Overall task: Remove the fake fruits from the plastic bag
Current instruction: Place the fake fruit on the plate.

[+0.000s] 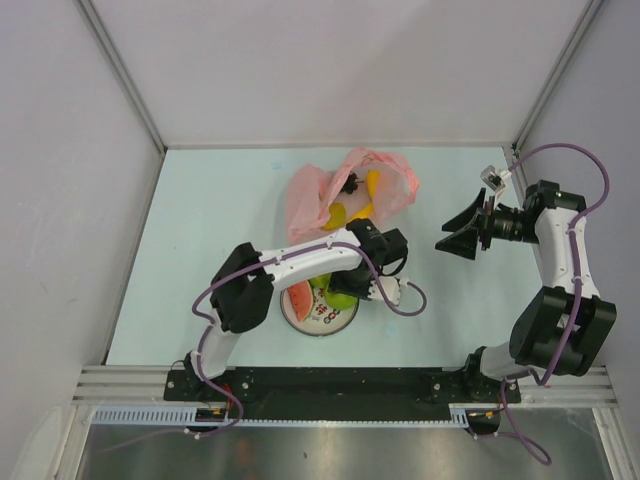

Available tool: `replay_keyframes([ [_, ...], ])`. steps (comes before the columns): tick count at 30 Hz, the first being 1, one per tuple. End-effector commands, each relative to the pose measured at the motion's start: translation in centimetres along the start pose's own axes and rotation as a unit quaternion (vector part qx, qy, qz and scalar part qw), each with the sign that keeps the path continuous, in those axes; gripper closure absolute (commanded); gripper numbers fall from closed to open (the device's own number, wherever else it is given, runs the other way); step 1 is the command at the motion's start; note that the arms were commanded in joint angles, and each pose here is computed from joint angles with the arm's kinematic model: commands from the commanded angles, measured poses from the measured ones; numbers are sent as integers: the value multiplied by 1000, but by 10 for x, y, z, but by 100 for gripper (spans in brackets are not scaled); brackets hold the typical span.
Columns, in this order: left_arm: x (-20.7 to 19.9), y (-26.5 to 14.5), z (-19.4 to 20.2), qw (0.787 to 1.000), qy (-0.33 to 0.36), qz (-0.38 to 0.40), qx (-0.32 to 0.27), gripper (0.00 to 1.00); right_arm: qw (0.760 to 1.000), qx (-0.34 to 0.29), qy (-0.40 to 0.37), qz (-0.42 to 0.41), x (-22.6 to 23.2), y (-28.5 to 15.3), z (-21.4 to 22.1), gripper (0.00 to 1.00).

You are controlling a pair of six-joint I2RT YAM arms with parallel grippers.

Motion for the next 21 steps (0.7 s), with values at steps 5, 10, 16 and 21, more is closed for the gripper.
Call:
replay_keyframes([
  [5, -7, -33, 4, 1000, 13, 3, -6, 54, 997, -4, 68, -21, 23, -2, 5, 0],
  [10, 2, -55, -4, 998, 10, -25, -60, 34, 998, -1, 58, -16, 24, -3, 5, 0],
  [16, 3, -118, -3, 978, -28, -89, -189, 21, 999, -36, -24, 23, 37, -15, -15, 0],
  [21, 5, -156, 48, 942, -152, -160, -253, 11, 973, -100, -67, 196, 41, -6, -57, 0],
])
Point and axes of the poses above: each gripper's point midway between its finger pads, its own y axis out along the fingers, its own x axis along the line the jaws close on, z = x × y, the point moved 9 cm from there along -y, back along the fingers, and after that the axes turned 15 degrees about y, right-handed, at the moved point
